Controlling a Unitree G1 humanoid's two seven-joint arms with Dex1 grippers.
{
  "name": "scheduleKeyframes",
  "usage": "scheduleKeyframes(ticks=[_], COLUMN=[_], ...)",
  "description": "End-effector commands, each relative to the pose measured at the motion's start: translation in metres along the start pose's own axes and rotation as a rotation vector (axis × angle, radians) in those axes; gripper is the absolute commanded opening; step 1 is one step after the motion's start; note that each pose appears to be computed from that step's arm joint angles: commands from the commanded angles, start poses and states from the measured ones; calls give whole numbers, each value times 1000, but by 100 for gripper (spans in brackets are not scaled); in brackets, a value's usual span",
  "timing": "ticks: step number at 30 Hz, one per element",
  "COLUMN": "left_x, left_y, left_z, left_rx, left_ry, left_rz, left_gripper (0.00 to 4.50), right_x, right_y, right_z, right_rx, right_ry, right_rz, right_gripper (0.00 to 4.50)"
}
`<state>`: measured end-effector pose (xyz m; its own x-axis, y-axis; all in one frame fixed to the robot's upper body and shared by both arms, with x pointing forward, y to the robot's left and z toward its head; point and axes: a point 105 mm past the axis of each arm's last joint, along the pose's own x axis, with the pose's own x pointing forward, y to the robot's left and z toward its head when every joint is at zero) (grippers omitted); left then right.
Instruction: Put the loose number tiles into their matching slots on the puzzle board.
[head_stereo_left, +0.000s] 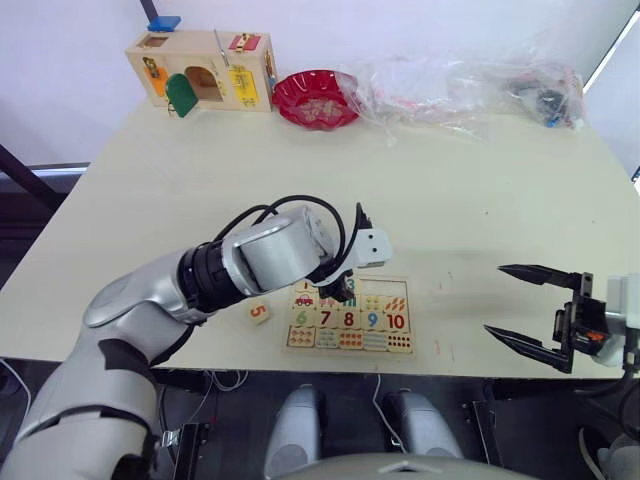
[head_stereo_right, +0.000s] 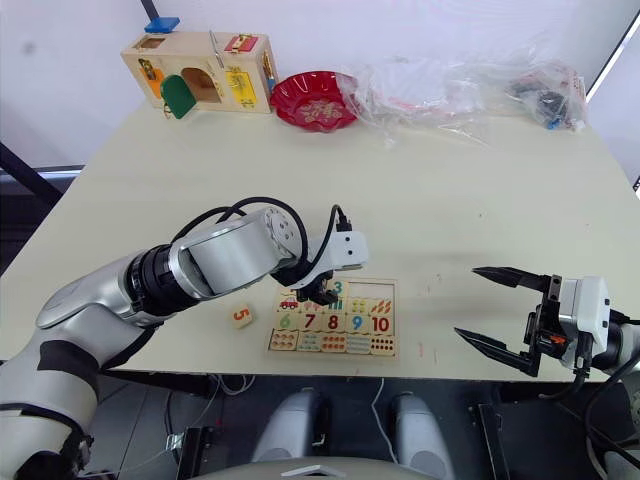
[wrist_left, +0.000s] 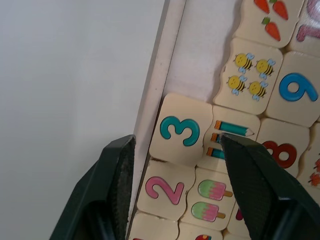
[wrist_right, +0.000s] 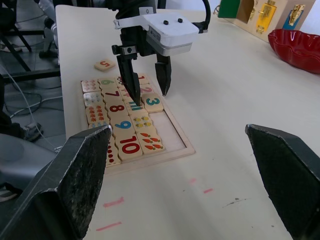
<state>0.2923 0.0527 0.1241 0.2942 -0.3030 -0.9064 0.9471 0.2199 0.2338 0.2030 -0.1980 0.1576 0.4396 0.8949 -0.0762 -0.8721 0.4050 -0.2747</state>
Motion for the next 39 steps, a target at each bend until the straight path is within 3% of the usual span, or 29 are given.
scheduleKeyframes(ticks=[1,5,11,14,17,24,32,38,39], left_x=[-22,-38,-52,-50,-58,-44,-28,-24,-23], left_y=[6,3,12,14,18,39,41,41,40], left_z=[14,6,3,-17,-24,-48,-47,-45,-44], left_rx=[-35,-18,72,91,83,86,157,168,169], left_ry=[-137,-218,-510,-560,-675,-753,-773,-780,-781], left_rz=[-23,-87,-91,-147,-213,-207,-234,-253,-255], left_gripper=[292,292,292,292,292,292,292,8,2], right_x=[4,4,7,9,9,9,8,7,7], right_y=[1,2,3,4,4,4,4,5,6], right_z=[10,10,10,10,11,12,12,12,12], right_rx=[-44,-44,-38,-33,-31,-25,-11,-6,-6], right_ry=[-27,-31,-38,-41,-42,-41,-40,-38,-38], right_rz=[9,9,16,22,24,28,25,22,21], right_gripper=[450,450,450,450,450,450,450,450,450])
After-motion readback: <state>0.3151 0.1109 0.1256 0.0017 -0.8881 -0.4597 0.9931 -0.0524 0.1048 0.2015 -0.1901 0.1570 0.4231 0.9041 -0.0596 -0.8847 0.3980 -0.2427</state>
